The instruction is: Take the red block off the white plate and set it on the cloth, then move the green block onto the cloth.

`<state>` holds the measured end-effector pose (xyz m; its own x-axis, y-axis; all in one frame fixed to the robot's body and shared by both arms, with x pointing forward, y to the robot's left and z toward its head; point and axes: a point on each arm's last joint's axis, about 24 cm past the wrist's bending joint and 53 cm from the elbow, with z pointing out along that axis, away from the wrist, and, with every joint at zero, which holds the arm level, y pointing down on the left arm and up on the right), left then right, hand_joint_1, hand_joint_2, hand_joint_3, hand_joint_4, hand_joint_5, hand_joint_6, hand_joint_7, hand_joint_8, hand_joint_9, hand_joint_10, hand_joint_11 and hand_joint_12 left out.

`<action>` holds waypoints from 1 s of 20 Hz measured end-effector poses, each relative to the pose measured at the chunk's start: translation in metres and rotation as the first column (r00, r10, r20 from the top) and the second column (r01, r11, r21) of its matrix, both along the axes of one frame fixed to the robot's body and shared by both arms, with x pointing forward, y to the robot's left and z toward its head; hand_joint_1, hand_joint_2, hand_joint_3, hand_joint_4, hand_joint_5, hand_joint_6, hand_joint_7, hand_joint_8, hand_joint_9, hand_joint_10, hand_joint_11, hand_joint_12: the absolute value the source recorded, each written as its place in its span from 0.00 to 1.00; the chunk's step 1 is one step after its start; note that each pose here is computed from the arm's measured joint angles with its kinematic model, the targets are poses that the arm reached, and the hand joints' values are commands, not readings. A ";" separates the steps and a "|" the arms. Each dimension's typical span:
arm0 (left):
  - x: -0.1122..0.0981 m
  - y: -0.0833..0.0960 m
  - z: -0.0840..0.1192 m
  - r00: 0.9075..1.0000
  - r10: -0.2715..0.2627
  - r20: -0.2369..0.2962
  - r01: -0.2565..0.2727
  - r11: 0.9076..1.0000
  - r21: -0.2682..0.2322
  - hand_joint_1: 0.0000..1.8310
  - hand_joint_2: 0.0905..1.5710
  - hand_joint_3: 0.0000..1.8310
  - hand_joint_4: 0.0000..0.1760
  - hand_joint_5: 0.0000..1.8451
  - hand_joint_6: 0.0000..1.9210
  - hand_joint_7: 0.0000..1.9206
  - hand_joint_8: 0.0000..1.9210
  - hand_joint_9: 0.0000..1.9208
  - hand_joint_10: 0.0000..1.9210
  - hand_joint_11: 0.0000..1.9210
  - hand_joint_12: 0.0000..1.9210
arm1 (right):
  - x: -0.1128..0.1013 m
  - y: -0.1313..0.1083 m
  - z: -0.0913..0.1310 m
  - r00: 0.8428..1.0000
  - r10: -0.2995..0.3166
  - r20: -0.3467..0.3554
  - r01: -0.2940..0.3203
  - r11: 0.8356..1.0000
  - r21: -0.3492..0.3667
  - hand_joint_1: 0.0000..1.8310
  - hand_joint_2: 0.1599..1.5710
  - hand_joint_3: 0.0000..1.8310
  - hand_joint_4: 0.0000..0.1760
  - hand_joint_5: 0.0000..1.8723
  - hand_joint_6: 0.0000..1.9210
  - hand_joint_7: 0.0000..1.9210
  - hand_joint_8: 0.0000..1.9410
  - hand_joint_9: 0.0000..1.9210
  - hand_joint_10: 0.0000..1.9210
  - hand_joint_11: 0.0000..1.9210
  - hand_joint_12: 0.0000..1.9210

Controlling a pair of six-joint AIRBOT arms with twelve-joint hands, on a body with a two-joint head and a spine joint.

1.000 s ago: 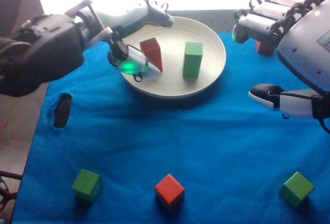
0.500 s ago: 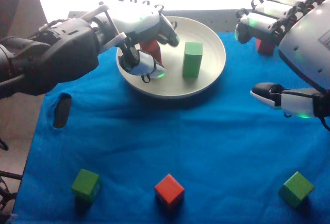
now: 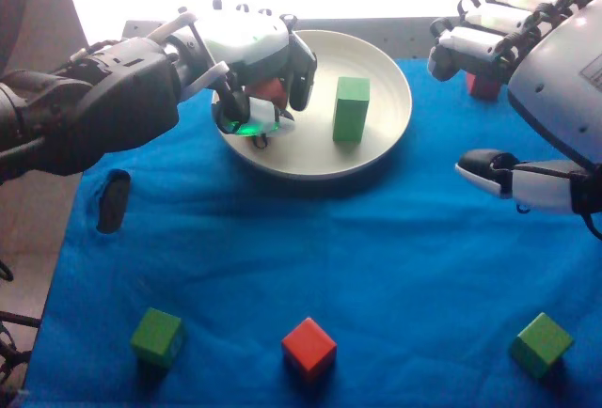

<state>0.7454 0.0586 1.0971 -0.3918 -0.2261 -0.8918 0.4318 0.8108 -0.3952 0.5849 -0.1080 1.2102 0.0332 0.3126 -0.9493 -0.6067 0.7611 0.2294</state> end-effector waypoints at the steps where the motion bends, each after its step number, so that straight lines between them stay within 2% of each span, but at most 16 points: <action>1: 0.001 0.001 0.001 1.000 0.002 0.003 -0.002 1.000 -0.003 0.73 0.78 0.00 0.00 0.37 0.71 0.41 0.69 0.33 0.83 0.10 0.96 | 0.000 0.000 0.000 1.000 0.000 0.000 0.000 1.000 0.000 0.57 0.47 0.07 0.00 0.30 0.44 0.29 0.53 0.26 0.66 0.17 0.88; 3: 0.001 0.001 0.003 1.000 0.005 0.006 -0.005 1.000 -0.009 0.73 0.78 0.00 0.00 0.39 0.72 0.41 0.68 0.31 0.83 0.01 0.95 | 0.000 0.000 0.000 1.000 0.000 0.000 0.000 1.000 0.000 0.57 0.47 0.08 0.00 0.29 0.46 0.29 0.56 0.26 0.67 0.18 0.89; 5: 0.003 0.006 0.006 1.000 0.019 0.004 -0.019 0.999 -0.030 0.72 0.78 0.00 0.00 0.41 0.70 0.39 0.69 0.30 0.84 0.04 0.95 | 0.000 0.000 0.000 1.000 0.000 0.000 0.000 1.000 0.000 0.57 0.47 0.08 0.00 0.29 0.46 0.27 0.56 0.24 0.68 0.15 0.90; 7: 0.003 0.016 0.017 0.999 0.037 0.023 -0.035 0.998 -0.053 0.73 0.77 0.00 0.00 0.41 0.65 0.40 0.68 0.35 0.83 0.14 0.94 | 0.000 0.000 0.000 1.000 -0.001 0.000 0.001 1.000 0.000 0.59 0.47 0.07 0.00 0.29 0.46 0.27 0.58 0.22 0.70 0.13 0.92; 9: 0.001 0.021 0.026 0.998 0.043 0.049 -0.039 0.997 -0.068 0.73 0.77 0.00 0.00 0.38 0.67 0.40 0.71 0.36 0.83 0.18 0.94 | 0.000 0.000 0.000 1.000 0.000 0.000 0.000 1.000 0.000 0.56 0.49 0.08 0.00 0.28 0.46 0.25 0.59 0.21 0.70 0.13 0.93; 10: -0.001 0.023 0.032 0.997 0.045 0.061 -0.041 0.996 -0.076 0.73 0.78 0.00 0.00 0.36 0.66 0.39 0.72 0.36 0.83 0.25 0.94 | 0.000 0.000 0.000 1.000 0.001 0.001 -0.001 1.000 -0.001 0.56 0.49 0.08 0.00 0.27 0.46 0.25 0.58 0.20 0.70 0.11 0.93; 11: -0.003 0.024 0.035 0.996 0.044 0.071 -0.038 0.996 -0.081 0.68 0.78 0.00 0.00 0.38 0.62 0.42 0.77 0.40 0.81 0.36 0.96 | 0.000 0.000 0.000 1.000 0.001 0.000 -0.001 1.000 -0.001 0.58 0.48 0.07 0.00 0.28 0.46 0.27 0.58 0.22 0.70 0.15 0.92; 12: -0.007 0.024 0.044 0.995 0.039 0.096 -0.030 0.996 -0.087 0.62 0.78 0.00 0.00 0.39 0.68 0.48 0.89 0.53 0.96 0.56 0.99 | 0.000 0.000 0.000 1.000 0.000 -0.001 0.000 1.000 0.000 0.57 0.48 0.07 0.00 0.29 0.46 0.27 0.57 0.23 0.69 0.14 0.92; 13: -0.010 0.025 0.050 0.993 0.035 0.112 -0.025 0.995 -0.095 0.64 0.80 0.00 0.00 0.36 0.63 0.41 0.88 0.53 0.98 0.58 1.00 | 0.000 0.000 0.000 1.000 0.000 0.000 0.000 1.000 0.000 0.56 0.48 0.08 0.00 0.29 0.45 0.27 0.56 0.23 0.67 0.15 0.91; 14: -0.017 0.025 0.059 0.991 0.027 0.134 -0.013 0.994 -0.110 0.61 0.78 0.00 0.00 0.40 0.67 0.47 0.95 0.62 1.00 0.68 1.00 | 0.000 0.000 0.000 1.000 0.000 -0.001 0.000 1.000 0.000 0.57 0.48 0.08 0.00 0.29 0.46 0.27 0.56 0.23 0.68 0.15 0.91; 15: -0.020 0.025 0.065 0.989 0.020 0.148 -0.003 0.993 -0.115 0.60 0.78 0.00 0.00 0.40 0.69 0.48 0.95 0.59 1.00 0.64 1.00 | 0.000 0.000 0.000 1.000 -0.001 -0.001 0.001 1.000 0.000 0.56 0.49 0.08 0.00 0.28 0.47 0.28 0.56 0.23 0.68 0.15 0.91; 16: -0.024 0.027 0.072 0.987 0.016 0.157 0.007 0.990 -0.141 0.71 0.77 0.00 0.00 0.37 0.64 0.43 0.76 0.44 0.85 0.41 0.92 | 0.000 0.000 0.000 1.000 -0.002 -0.002 0.002 1.000 0.001 0.56 0.48 0.08 0.00 0.29 0.47 0.28 0.57 0.24 0.68 0.16 0.91; 17: -0.029 0.032 0.086 0.985 0.015 0.175 0.019 0.981 -0.192 0.73 0.77 0.00 0.00 0.34 0.66 0.42 0.72 0.40 0.81 0.35 0.87 | 0.000 0.000 0.000 1.000 0.001 0.001 -0.001 1.000 0.000 0.56 0.48 0.08 0.00 0.29 0.48 0.29 0.56 0.25 0.68 0.16 0.91; 18: -0.035 0.037 0.094 0.981 0.019 0.192 0.025 0.974 -0.223 0.73 0.77 0.00 0.00 0.33 0.66 0.42 0.71 0.39 0.80 0.35 0.86 | 0.000 0.000 0.000 1.000 0.001 0.000 -0.001 1.000 -0.001 0.56 0.48 0.09 0.00 0.29 0.48 0.29 0.57 0.25 0.69 0.17 0.90; 19: -0.042 0.043 0.100 0.977 0.019 0.213 0.034 0.970 -0.243 0.74 0.76 0.00 0.00 0.34 0.68 0.44 0.65 0.41 0.76 0.36 0.82 | 0.000 0.000 0.000 1.000 -0.001 -0.001 0.001 1.000 0.001 0.56 0.48 0.08 0.00 0.29 0.47 0.29 0.56 0.26 0.68 0.17 0.88; 20: -0.051 0.045 0.103 0.974 0.015 0.227 0.043 0.968 -0.248 0.74 0.75 0.00 0.00 0.35 0.68 0.45 0.62 0.41 0.75 0.36 0.81 | 0.001 -0.001 0.000 1.000 -0.005 -0.004 0.005 1.000 0.002 0.56 0.48 0.08 0.00 0.30 0.46 0.31 0.56 0.27 0.66 0.19 0.87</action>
<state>0.6948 0.1038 1.2005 -0.1921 -0.4483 -0.8730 0.5436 0.6920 -0.4750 0.5858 -0.1090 1.2097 0.0307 0.3148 -0.9487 -0.6020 0.7635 0.2338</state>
